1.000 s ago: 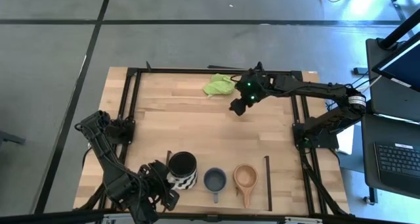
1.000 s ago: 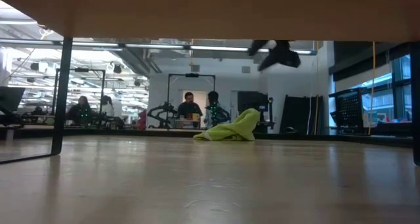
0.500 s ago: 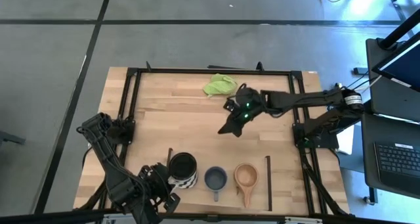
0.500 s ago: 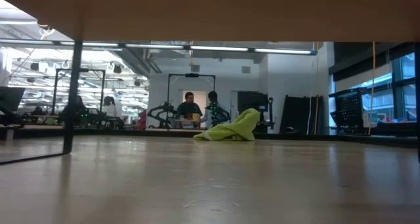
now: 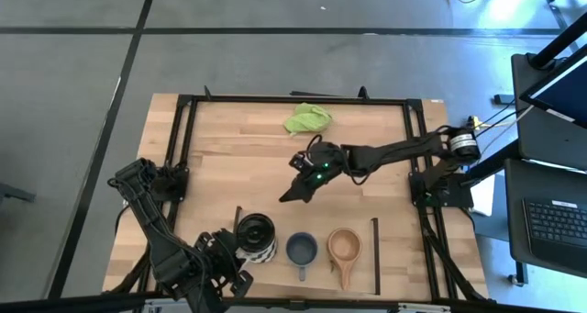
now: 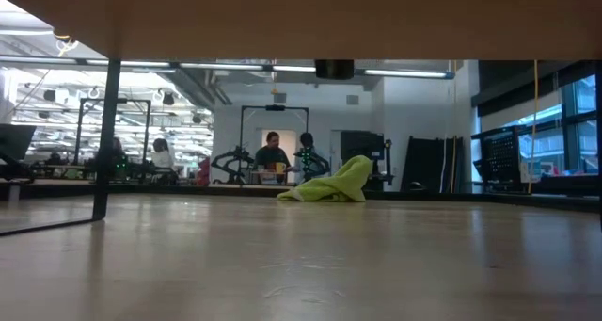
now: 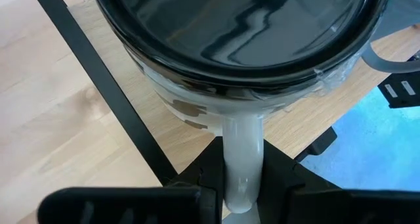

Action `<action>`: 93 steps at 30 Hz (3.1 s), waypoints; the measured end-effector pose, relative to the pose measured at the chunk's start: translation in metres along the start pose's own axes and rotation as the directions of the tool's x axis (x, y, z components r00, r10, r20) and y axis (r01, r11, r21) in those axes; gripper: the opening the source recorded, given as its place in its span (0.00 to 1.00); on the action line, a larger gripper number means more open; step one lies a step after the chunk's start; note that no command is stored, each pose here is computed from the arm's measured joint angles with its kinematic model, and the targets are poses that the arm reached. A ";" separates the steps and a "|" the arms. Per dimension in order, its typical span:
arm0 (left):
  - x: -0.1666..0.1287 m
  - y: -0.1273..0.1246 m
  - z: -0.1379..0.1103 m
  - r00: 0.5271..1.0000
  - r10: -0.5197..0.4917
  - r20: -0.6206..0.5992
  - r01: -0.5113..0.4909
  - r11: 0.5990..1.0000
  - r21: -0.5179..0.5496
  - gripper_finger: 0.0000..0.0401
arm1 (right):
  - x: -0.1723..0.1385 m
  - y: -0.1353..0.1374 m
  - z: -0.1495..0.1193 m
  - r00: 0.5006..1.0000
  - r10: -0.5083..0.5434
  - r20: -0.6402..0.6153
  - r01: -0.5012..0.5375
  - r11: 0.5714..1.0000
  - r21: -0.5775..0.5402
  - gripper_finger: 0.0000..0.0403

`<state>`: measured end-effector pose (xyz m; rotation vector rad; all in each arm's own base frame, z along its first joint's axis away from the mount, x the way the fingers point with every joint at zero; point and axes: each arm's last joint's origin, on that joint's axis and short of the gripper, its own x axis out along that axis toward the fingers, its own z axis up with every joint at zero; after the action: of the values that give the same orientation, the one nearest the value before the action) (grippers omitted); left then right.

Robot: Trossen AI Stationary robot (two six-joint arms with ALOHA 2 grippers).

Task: Stack small to large cups/mugs on shelf
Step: Put the white mug on the shelf

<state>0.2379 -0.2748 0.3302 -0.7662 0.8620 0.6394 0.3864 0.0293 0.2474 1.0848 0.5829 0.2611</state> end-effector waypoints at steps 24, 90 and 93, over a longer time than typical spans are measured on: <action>0.000 0.000 -0.001 1.000 -0.002 -0.002 0.002 0.999 0.038 0.12 | 0.042 0.028 -0.006 0.993 0.069 -0.096 -0.075 0.995 -0.062 0.02; -0.016 -0.006 -0.008 0.987 -0.129 -0.095 0.138 0.986 0.096 0.31 | 0.040 0.022 -0.004 0.994 0.027 -0.102 -0.037 0.995 -0.098 0.16; -0.027 -0.002 -0.005 0.983 -0.153 -0.099 0.163 0.981 0.104 0.31 | 0.040 0.023 -0.004 0.994 0.029 -0.101 -0.039 0.994 -0.099 0.17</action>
<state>0.2238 -0.2844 0.3511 -0.7585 0.9024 0.4142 0.4192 0.0617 0.2534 0.9885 0.6337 0.3727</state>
